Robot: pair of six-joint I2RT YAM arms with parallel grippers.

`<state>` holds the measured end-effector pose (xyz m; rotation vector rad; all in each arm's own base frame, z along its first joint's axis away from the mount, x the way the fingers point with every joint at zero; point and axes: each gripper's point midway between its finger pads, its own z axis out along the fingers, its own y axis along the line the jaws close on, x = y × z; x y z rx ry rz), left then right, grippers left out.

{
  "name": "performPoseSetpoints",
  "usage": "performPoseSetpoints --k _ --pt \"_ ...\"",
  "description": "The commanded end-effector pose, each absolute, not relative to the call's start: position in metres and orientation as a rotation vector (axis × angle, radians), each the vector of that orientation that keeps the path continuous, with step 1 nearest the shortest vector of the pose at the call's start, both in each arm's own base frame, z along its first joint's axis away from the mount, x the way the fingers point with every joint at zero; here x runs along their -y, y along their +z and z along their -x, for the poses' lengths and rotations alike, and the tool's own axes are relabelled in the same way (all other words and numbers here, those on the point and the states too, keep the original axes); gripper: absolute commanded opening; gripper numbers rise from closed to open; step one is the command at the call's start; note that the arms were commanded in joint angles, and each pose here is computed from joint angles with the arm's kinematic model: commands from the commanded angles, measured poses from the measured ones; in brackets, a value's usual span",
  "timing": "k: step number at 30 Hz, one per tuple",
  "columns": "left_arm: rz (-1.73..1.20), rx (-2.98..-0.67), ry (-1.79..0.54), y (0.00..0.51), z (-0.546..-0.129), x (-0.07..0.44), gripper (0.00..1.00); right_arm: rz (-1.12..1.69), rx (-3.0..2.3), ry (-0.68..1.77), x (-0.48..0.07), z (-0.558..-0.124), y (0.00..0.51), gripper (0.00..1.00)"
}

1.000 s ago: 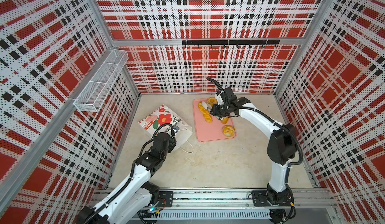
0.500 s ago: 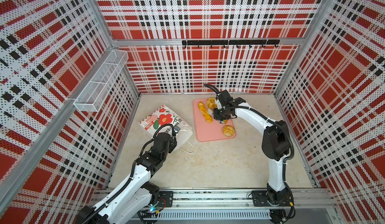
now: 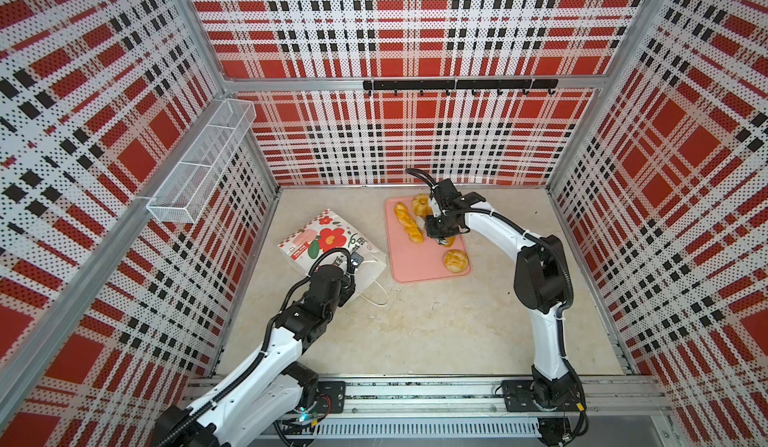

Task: Take the fake bread out of the paper bag
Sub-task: 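Lift the open tongs away from the twisted bread above the tray, then move the right gripper's tongs back into the paper bag mouth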

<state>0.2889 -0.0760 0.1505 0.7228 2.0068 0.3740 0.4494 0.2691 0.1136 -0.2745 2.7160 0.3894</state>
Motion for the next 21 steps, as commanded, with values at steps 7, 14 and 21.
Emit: performPoseSetpoints --k 7,14,21 --pt "-0.738 -1.994 0.357 0.151 -0.289 0.081 0.0 0.26 -2.67 0.55 -0.3 -0.458 0.12 0.13" --pt "-0.746 -1.992 0.356 0.151 -0.288 0.082 0.0 0.227 -2.659 0.608 -0.309 -0.448 0.123 0.12" --pt "-0.743 -1.986 0.355 0.153 -0.287 0.083 0.0 0.22 -2.638 0.608 -0.304 -0.438 0.133 0.12"
